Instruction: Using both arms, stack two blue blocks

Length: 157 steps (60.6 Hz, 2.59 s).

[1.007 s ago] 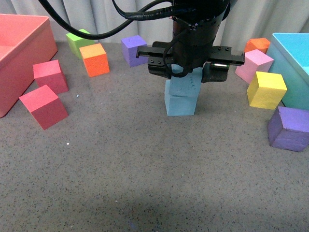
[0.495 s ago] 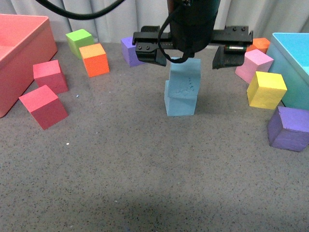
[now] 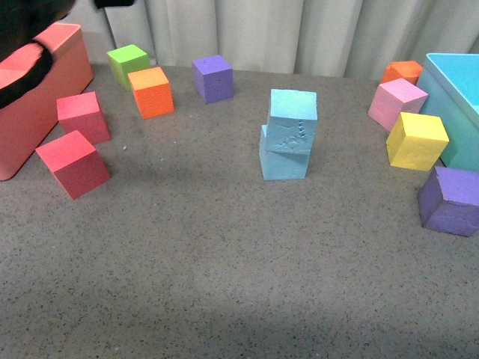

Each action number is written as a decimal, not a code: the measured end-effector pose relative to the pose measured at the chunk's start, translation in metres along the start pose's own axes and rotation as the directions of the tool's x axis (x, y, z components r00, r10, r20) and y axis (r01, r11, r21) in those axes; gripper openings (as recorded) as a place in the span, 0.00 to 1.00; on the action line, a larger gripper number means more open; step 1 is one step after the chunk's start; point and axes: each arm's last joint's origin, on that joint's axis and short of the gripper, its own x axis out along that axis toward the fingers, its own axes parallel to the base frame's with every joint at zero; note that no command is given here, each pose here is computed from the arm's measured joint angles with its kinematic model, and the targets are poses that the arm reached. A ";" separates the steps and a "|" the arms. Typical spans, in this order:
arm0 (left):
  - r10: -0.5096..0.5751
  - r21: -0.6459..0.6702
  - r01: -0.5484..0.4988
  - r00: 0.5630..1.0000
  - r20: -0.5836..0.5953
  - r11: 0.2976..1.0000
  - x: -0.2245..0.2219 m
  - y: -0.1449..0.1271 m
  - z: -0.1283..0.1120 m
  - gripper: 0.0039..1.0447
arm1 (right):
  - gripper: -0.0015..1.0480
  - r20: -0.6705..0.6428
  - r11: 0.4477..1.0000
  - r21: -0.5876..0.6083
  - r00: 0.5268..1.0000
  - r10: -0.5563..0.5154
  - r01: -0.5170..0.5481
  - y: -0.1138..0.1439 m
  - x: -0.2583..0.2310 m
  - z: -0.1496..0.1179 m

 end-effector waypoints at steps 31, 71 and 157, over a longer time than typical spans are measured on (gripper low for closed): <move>-0.009 0.030 0.011 0.999 -0.049 1.000 -0.106 0.081 -0.005 0.03 | 0.91 0.000 1.000 0.000 1.000 -0.001 0.001 0.000 0.000 0.000; -0.002 0.029 0.003 1.000 -0.022 1.000 -0.156 0.103 0.006 0.03 | 0.91 0.000 1.000 0.000 1.000 -0.001 0.001 0.000 0.000 0.000; -0.003 0.029 0.004 1.000 -0.017 1.000 -0.194 0.103 0.007 0.49 | 0.91 0.000 1.000 0.000 1.000 -0.001 0.001 0.000 0.000 0.000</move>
